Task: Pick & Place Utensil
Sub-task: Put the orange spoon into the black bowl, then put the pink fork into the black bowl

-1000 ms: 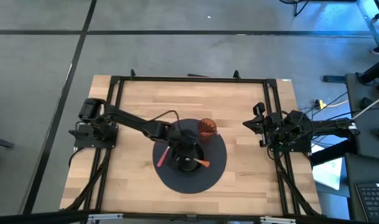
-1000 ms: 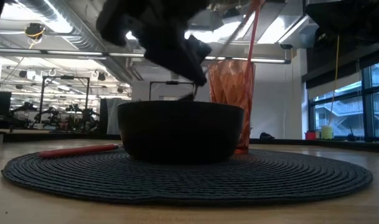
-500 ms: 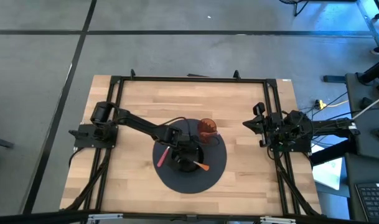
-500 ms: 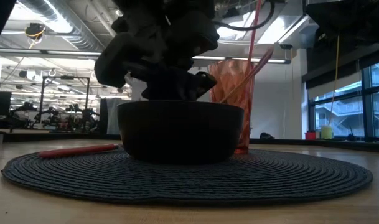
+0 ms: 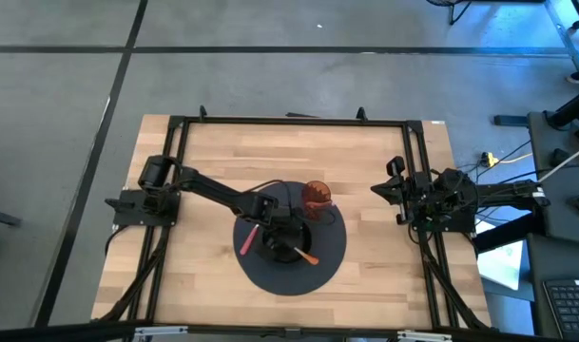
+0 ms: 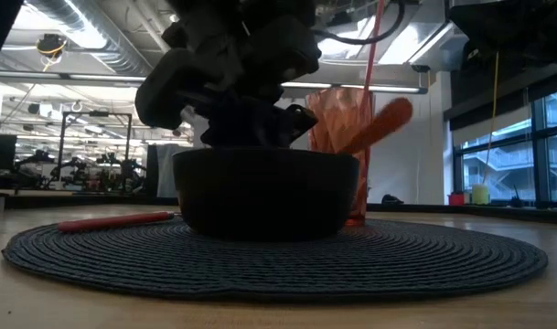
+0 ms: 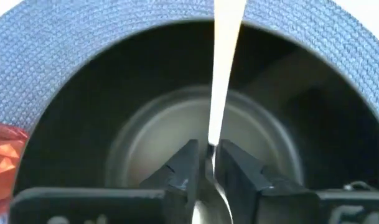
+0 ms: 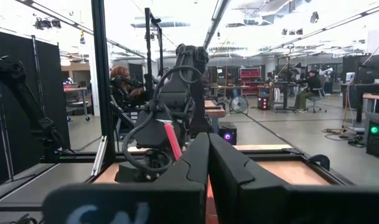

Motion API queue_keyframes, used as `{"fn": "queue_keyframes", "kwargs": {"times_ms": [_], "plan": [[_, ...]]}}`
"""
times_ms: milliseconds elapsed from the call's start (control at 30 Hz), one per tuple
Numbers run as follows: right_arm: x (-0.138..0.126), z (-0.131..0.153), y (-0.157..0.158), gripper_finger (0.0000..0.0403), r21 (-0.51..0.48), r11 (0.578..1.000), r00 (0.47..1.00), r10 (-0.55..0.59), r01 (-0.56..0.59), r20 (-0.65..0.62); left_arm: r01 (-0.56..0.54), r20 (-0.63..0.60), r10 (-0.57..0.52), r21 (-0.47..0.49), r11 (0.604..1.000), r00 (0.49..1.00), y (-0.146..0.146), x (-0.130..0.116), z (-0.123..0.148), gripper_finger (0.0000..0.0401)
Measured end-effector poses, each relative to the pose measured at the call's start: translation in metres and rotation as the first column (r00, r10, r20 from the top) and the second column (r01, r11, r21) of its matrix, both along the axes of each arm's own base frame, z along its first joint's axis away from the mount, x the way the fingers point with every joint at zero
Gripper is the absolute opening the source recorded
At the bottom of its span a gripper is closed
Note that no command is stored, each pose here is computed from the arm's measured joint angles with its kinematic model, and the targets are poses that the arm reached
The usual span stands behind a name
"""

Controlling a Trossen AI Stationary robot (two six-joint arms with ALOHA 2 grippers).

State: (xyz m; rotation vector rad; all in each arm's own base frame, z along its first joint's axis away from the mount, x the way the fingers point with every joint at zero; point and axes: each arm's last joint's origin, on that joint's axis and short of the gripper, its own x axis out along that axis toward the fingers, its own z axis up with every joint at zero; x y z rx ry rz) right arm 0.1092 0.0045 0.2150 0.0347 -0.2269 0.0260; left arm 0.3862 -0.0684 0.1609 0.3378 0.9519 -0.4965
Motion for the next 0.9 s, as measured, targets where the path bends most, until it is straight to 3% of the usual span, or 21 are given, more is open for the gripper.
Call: {"fn": "queue_keyframes", "kwargs": {"times_ms": [200,333,467,600,700,800,900], "plan": [[0.000,0.000,0.000,0.0010,0.019,1.000,1.000,0.005,-0.005,-0.002,-0.014,0.016,0.014,0.033,0.999,1.000,-0.004,0.010,0.030,0.0108],[0.000,-0.001,0.000,0.0010,0.017,1.000,1.000,0.007,-0.006,-0.015,0.009,0.014,-0.009,0.031,0.999,1.000,-0.012,0.006,0.093,0.0127],[0.000,-0.001,0.000,0.0010,0.018,1.000,1.000,0.006,-0.005,-0.014,0.025,0.017,-0.025,0.009,1.000,1.000,-0.022,-0.020,0.162,0.0133],[0.000,-0.001,0.000,0.0010,0.018,1.000,1.000,0.005,-0.005,-0.012,-0.039,0.094,0.036,0.026,0.999,0.995,-0.022,-0.067,0.230,0.0126],[0.000,-0.001,0.000,0.0010,0.018,1.000,1.000,0.004,-0.004,-0.013,-0.163,0.154,0.153,0.054,0.985,0.976,-0.012,-0.110,0.264,0.0112],[0.000,-0.001,0.000,0.0010,0.018,1.000,1.000,0.004,-0.004,-0.015,-0.286,0.165,0.274,0.052,0.957,0.947,0.005,-0.158,0.287,0.0094],[0.000,-0.001,0.000,0.0010,0.018,1.000,1.000,0.004,-0.004,-0.015,-0.442,0.165,0.435,0.010,0.897,0.885,0.022,-0.209,0.299,0.0067]]}}
